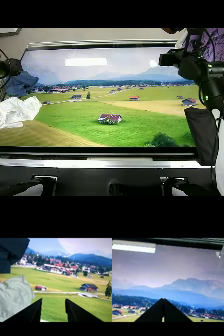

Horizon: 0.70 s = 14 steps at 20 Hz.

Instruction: Fold the clothes and pants, and hang the long-sleeved shirts on hangers.

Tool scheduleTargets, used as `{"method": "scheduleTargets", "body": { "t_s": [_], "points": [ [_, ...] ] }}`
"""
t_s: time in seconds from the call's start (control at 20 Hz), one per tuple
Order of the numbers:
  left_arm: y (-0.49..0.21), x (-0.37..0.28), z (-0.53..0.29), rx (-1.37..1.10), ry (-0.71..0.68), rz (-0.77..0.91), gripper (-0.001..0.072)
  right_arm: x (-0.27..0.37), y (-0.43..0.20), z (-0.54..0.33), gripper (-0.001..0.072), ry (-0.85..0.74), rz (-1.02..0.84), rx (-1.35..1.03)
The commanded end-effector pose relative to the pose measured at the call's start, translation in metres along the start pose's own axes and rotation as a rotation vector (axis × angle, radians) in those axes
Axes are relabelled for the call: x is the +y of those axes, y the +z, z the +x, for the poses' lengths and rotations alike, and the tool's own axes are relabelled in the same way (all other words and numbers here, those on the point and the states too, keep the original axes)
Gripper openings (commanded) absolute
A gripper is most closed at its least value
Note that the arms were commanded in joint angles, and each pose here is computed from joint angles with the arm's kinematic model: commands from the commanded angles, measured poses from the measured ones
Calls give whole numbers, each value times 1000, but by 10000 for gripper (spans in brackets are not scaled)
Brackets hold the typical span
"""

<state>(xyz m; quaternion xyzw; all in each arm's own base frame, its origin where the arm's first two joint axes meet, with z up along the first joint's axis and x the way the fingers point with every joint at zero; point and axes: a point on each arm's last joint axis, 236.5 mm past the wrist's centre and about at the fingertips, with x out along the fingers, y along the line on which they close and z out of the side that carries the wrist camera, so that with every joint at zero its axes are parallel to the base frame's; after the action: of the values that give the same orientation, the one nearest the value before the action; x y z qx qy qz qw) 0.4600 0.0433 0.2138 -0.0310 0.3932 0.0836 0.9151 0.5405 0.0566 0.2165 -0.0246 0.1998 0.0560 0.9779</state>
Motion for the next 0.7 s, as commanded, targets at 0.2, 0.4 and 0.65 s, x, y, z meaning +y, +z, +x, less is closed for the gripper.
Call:
{"method": "scheduleTargets", "body": {
  "t_s": [0.2, 0.4, 0.65],
  "points": [
    [34, -5, -2, -146, -19, 4, 343, 1, 1, 0, 34, 2, 1, -4],
    [33, -5, -3, -141, -19, 3, 315, 1, 1, 0, 34, 2, 1, -4],
    [-38, 55, 8, 144, 123, -166, 720, 1, -3, -3, 34, 5, 6, 20]
  ]
}}
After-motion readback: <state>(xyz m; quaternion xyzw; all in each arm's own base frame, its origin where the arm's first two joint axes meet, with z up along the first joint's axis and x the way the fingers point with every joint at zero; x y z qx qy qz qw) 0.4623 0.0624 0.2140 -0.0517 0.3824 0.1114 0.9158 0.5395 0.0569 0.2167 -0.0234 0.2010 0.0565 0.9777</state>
